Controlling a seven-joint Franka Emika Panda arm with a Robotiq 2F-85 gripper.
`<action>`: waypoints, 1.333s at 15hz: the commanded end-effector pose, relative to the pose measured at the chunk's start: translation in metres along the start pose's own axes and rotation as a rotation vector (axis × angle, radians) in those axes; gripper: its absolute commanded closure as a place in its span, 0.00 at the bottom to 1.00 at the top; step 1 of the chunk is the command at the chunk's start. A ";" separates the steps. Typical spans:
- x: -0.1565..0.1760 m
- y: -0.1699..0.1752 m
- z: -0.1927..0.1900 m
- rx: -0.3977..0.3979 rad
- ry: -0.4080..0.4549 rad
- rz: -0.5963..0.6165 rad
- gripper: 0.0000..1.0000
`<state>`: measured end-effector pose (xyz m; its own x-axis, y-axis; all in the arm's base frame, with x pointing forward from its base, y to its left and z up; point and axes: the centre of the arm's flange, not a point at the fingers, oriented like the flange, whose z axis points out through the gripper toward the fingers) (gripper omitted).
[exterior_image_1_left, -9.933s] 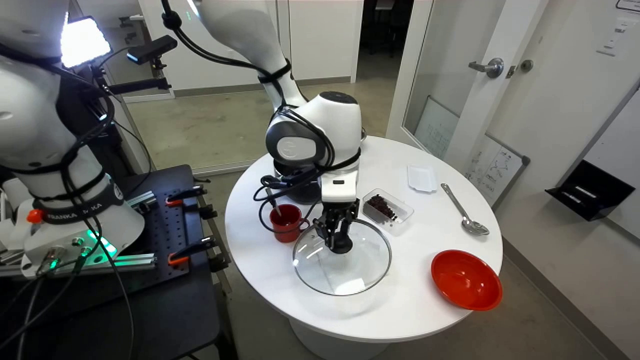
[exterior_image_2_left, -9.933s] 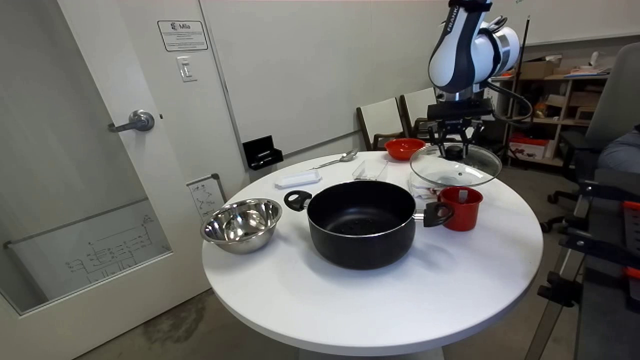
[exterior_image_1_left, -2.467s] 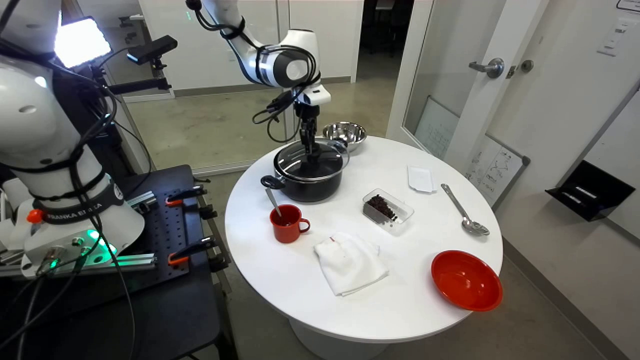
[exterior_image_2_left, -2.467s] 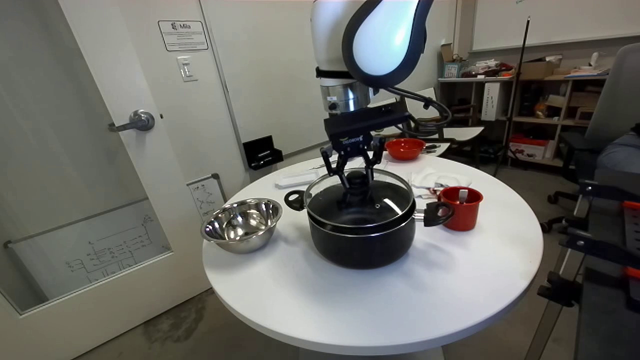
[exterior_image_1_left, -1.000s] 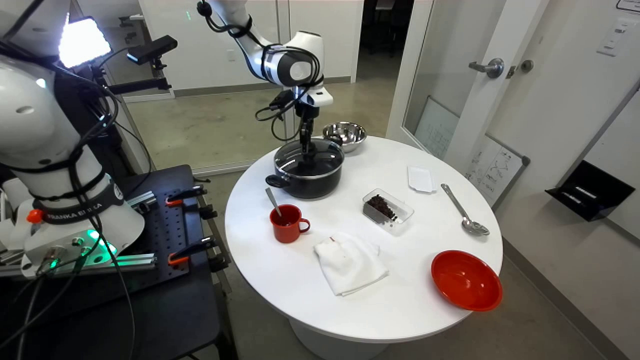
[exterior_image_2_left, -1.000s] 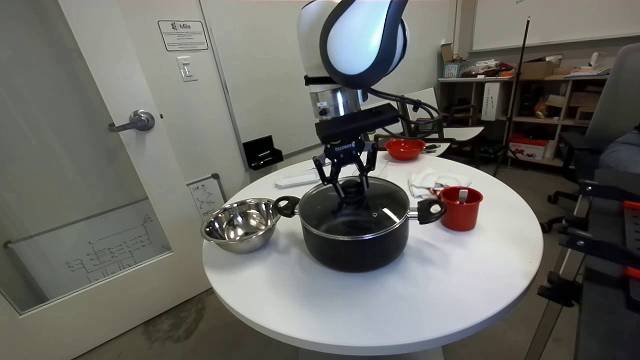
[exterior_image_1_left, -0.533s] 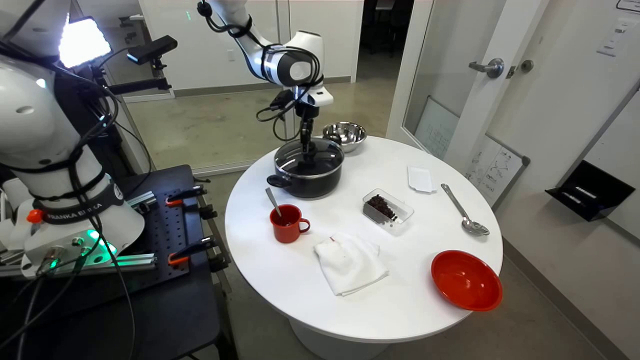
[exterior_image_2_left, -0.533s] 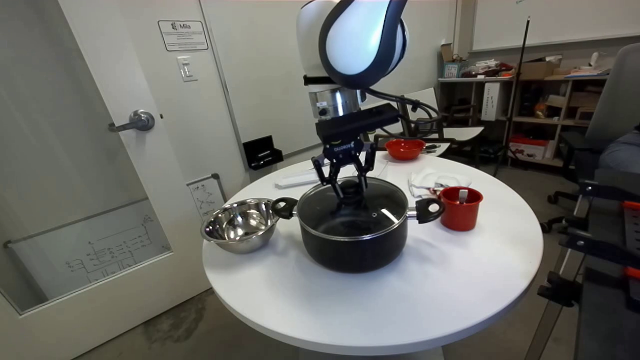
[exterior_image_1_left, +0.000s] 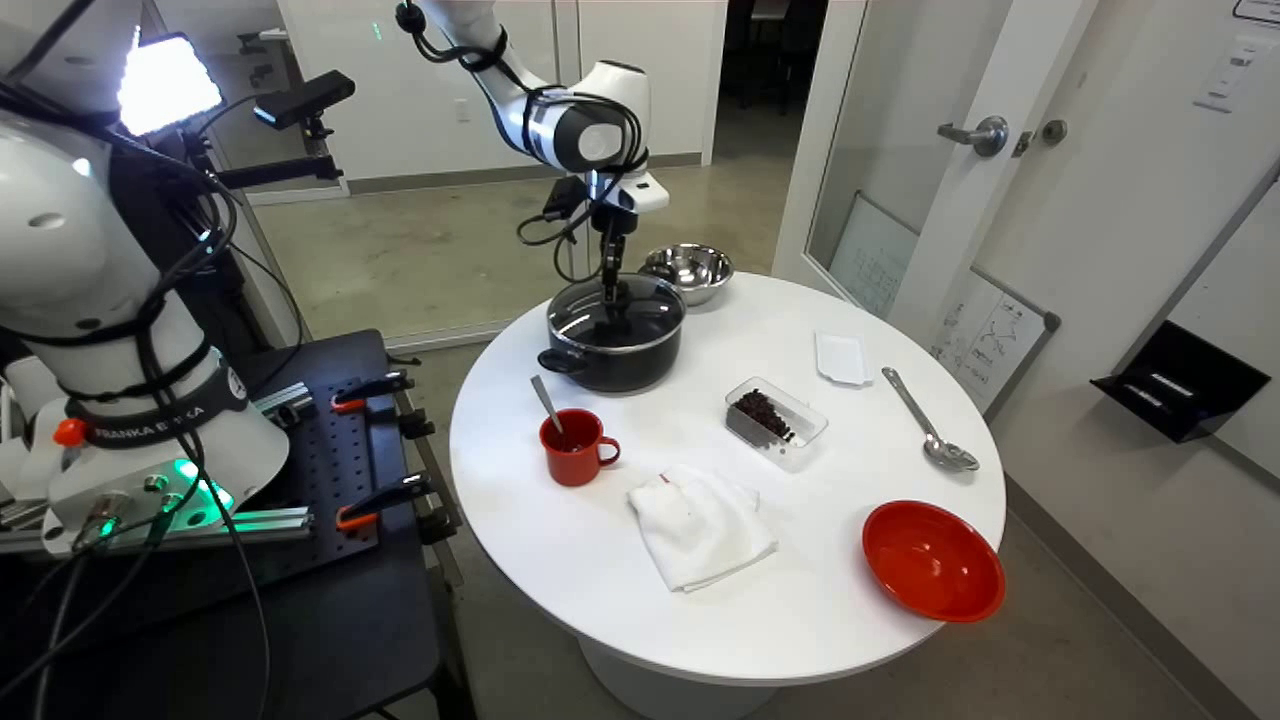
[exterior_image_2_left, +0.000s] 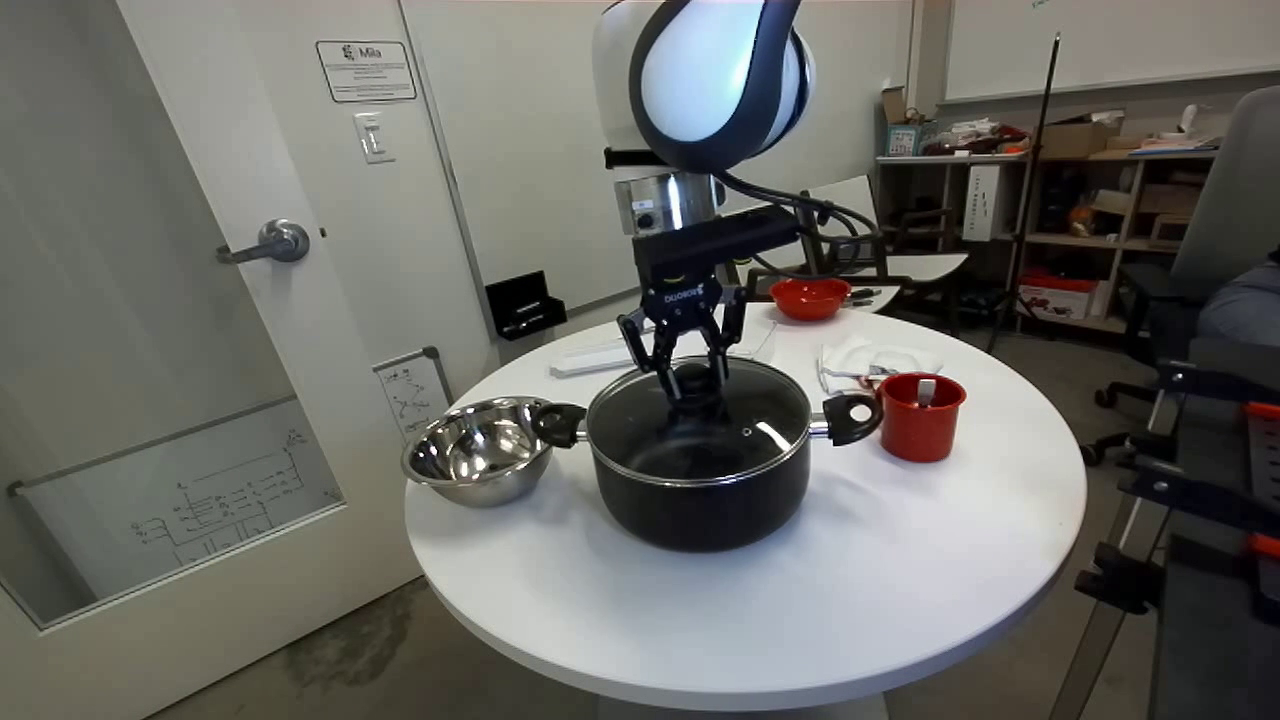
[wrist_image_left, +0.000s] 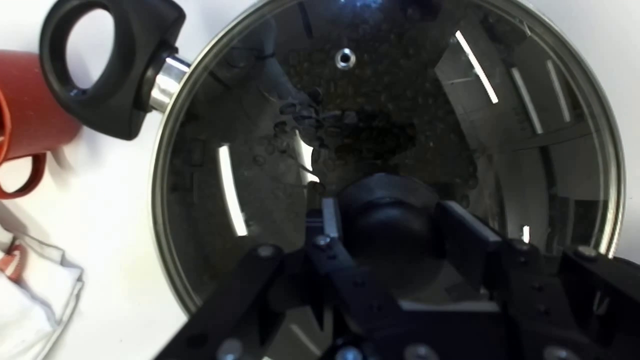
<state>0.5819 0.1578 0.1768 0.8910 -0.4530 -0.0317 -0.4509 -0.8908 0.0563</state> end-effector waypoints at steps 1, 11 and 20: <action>0.002 -0.009 -0.002 0.019 0.004 -0.031 0.74; -0.010 -0.024 0.003 -0.050 0.009 -0.128 0.74; -0.013 -0.045 0.012 -0.089 -0.022 -0.236 0.74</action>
<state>0.5837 0.1893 0.1746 0.9596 -0.2716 -0.0733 -0.2628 -0.9585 0.1108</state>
